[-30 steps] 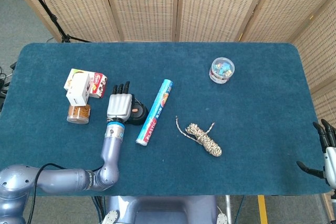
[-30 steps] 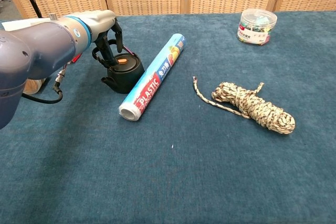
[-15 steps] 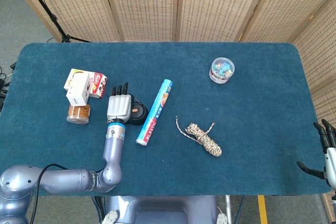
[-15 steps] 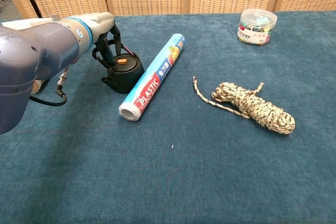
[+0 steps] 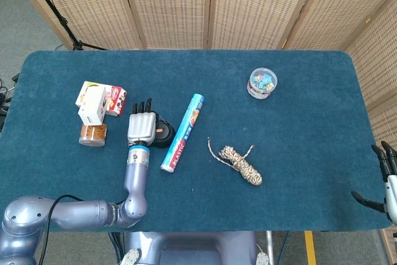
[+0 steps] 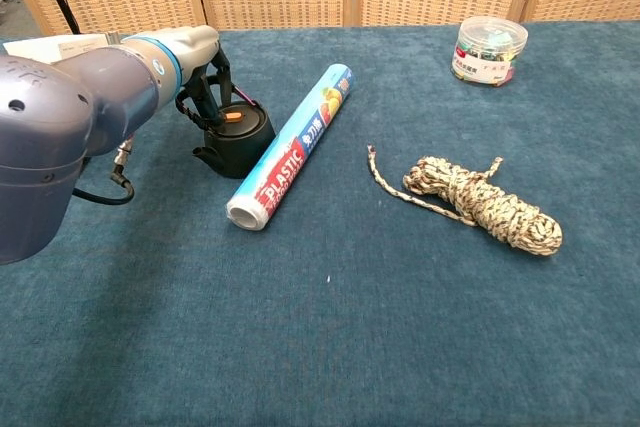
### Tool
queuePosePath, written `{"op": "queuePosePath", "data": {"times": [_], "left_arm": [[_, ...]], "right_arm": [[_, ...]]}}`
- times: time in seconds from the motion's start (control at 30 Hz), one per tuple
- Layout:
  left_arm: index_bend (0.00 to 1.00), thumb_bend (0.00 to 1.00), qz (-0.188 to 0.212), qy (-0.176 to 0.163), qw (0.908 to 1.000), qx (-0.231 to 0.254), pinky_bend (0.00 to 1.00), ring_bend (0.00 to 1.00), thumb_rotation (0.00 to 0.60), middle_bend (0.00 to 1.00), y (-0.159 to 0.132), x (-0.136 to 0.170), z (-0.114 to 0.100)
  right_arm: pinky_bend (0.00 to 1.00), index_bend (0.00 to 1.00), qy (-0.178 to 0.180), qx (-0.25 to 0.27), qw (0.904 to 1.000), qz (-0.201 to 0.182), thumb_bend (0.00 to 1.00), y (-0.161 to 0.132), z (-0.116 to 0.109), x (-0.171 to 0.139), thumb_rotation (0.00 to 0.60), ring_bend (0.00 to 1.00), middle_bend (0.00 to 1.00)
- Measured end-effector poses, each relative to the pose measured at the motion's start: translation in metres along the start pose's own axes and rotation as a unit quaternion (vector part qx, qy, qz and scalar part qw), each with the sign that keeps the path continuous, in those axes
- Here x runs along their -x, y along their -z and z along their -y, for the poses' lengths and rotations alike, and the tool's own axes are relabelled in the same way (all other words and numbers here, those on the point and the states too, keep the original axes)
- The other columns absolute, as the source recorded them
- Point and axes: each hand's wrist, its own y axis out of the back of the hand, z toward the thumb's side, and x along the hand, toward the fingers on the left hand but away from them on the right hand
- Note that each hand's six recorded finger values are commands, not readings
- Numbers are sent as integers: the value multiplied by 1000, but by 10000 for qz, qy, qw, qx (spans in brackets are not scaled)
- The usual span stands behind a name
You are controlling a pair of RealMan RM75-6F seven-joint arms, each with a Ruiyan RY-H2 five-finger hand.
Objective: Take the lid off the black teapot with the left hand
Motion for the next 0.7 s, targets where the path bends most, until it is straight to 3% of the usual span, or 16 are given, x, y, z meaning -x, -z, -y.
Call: {"op": "queuePosePath", "data": {"times": [0.7], "left_arm": [[578,374,1,168,9999,-9,0,0,600,0,-3,-6,12]], "right_arm": [[0,0,29,13,10000,11,0,1,-2,0,600,0,0]]}}
